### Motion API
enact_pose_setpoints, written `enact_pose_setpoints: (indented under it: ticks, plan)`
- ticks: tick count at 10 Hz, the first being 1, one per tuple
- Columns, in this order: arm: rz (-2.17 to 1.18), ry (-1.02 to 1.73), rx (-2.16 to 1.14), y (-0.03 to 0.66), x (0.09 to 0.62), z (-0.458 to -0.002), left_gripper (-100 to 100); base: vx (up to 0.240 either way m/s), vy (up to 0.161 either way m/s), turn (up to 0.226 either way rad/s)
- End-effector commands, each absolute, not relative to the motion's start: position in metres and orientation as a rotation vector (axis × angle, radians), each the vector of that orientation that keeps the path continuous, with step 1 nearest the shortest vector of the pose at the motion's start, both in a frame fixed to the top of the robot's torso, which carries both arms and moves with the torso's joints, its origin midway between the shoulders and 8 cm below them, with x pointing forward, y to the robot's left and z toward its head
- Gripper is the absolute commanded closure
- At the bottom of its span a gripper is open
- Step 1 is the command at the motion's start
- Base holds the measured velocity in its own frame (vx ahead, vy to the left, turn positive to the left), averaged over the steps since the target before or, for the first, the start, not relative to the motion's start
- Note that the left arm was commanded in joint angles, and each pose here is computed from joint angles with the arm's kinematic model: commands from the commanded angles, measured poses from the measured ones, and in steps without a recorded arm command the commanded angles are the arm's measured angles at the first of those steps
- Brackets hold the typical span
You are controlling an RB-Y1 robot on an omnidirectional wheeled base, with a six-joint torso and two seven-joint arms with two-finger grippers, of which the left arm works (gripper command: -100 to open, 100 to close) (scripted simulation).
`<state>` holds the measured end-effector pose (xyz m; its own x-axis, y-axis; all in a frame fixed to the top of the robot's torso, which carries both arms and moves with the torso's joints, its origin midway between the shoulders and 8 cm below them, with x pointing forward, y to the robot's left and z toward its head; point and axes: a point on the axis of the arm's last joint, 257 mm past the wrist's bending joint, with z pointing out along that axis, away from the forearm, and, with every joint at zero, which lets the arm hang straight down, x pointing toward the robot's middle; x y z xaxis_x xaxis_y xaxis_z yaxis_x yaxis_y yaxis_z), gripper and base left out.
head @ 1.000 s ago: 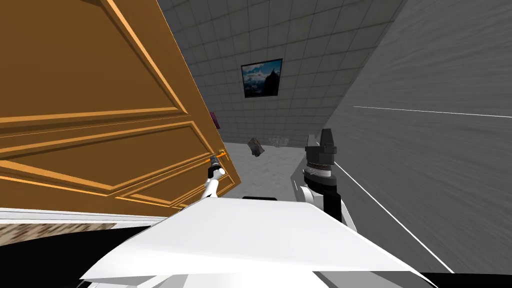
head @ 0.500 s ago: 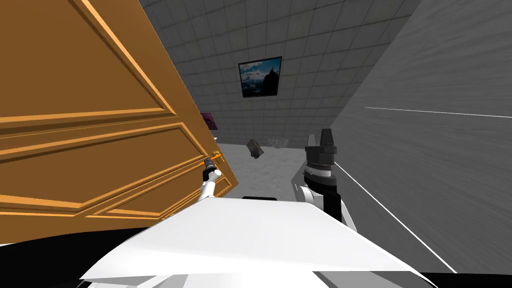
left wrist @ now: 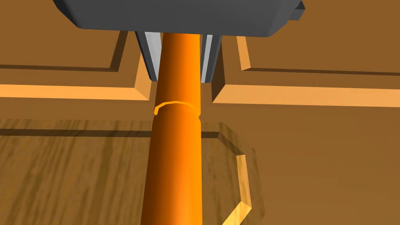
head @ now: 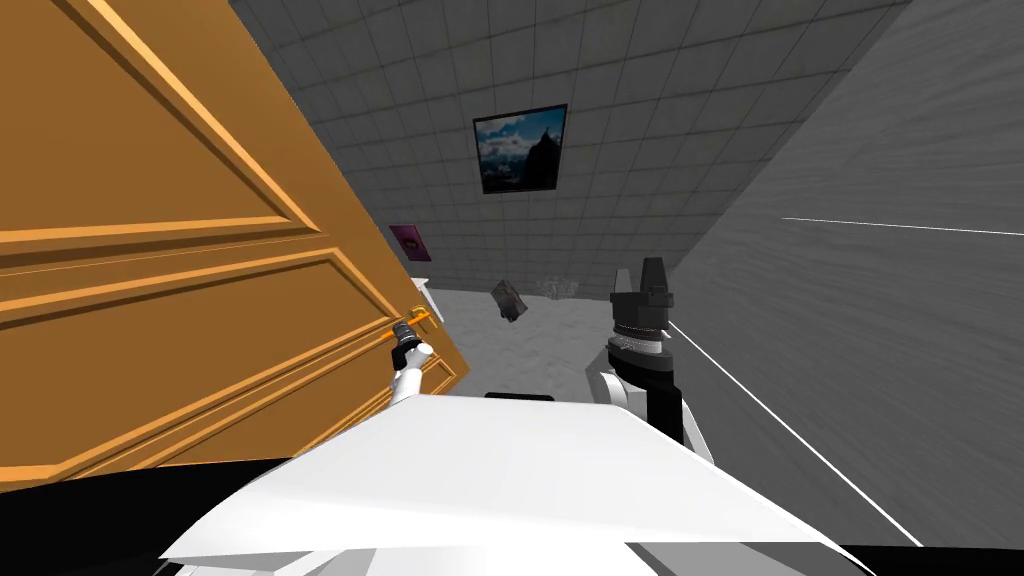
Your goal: Push the door open
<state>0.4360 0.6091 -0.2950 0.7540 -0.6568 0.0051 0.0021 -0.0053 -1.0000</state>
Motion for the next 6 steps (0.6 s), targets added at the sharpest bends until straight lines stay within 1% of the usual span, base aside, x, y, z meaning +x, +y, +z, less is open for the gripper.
enact_pose_setpoints:
  ticks: [1,5,6]
  plan:
    - [-0.533,0.531,-1.508,0.625,0.421,-0.295,100,0.179,0.01,-0.043]
    - [-0.476,0.476,-1.518,0.651,0.391,-0.293,100,0.171,0.016,-0.026]
    - [-0.475,0.483,-1.522,0.65,0.39,-0.297,100,0.059,0.019,0.031]
